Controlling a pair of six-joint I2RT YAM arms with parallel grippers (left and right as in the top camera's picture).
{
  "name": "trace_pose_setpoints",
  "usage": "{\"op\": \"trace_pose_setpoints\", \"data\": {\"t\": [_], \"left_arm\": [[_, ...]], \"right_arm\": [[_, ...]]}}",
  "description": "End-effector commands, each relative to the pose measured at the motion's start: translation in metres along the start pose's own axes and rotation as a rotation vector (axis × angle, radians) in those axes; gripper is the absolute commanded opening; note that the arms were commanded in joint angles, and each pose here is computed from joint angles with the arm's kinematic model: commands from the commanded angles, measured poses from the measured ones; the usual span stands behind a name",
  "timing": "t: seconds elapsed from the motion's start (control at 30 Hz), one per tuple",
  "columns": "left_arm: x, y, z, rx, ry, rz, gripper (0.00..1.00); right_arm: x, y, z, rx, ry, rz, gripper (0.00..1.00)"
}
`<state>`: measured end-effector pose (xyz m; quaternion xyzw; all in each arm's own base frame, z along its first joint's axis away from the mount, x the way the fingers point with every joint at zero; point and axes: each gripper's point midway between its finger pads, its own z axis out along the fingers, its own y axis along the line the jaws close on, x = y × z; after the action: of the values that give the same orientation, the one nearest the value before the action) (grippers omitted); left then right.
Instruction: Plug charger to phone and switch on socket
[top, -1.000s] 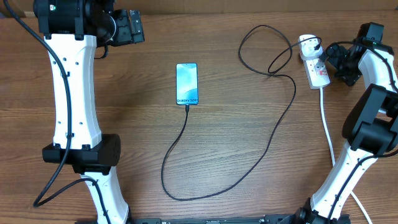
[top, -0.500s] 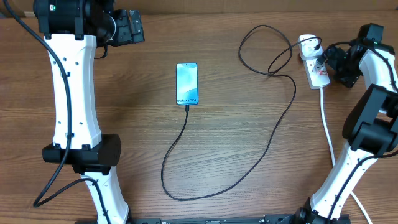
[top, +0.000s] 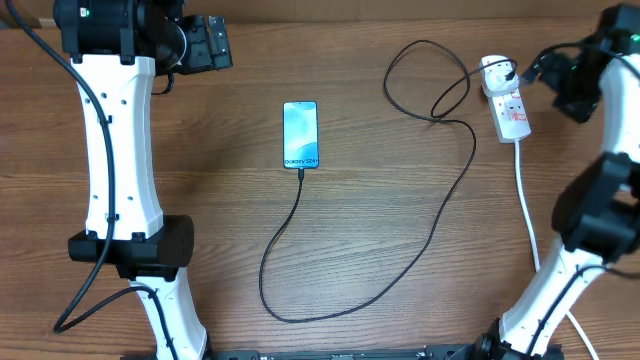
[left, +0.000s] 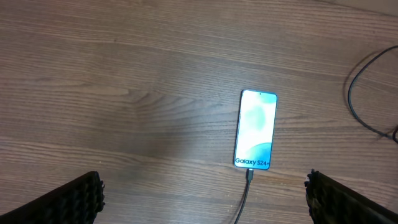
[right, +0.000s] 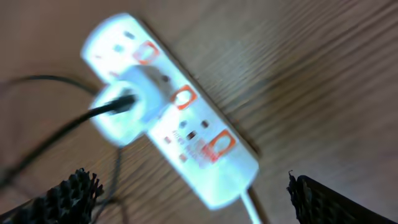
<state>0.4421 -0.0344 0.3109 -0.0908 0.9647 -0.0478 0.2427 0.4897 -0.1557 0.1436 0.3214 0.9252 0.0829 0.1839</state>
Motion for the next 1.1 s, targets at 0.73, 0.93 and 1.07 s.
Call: {"op": "trace_pose_setpoints", "data": {"t": [0.73,0.93,1.07], "left_arm": [[0.000,-0.001,0.003,-0.012,0.000,-0.008,1.00],[0.000,-0.001,0.003,-0.012,0.000,-0.008,1.00],[0.000,-0.001,0.003,-0.011,0.001,-0.008,1.00]], "right_arm": [[0.159,0.008,-0.326,-0.118,-0.304,-0.119,1.00],[0.193,0.002,-0.330,-0.145,-0.307,-0.125,1.00],[0.217,-0.002,-0.326,-0.178,-0.316,-0.140,1.00]]}}
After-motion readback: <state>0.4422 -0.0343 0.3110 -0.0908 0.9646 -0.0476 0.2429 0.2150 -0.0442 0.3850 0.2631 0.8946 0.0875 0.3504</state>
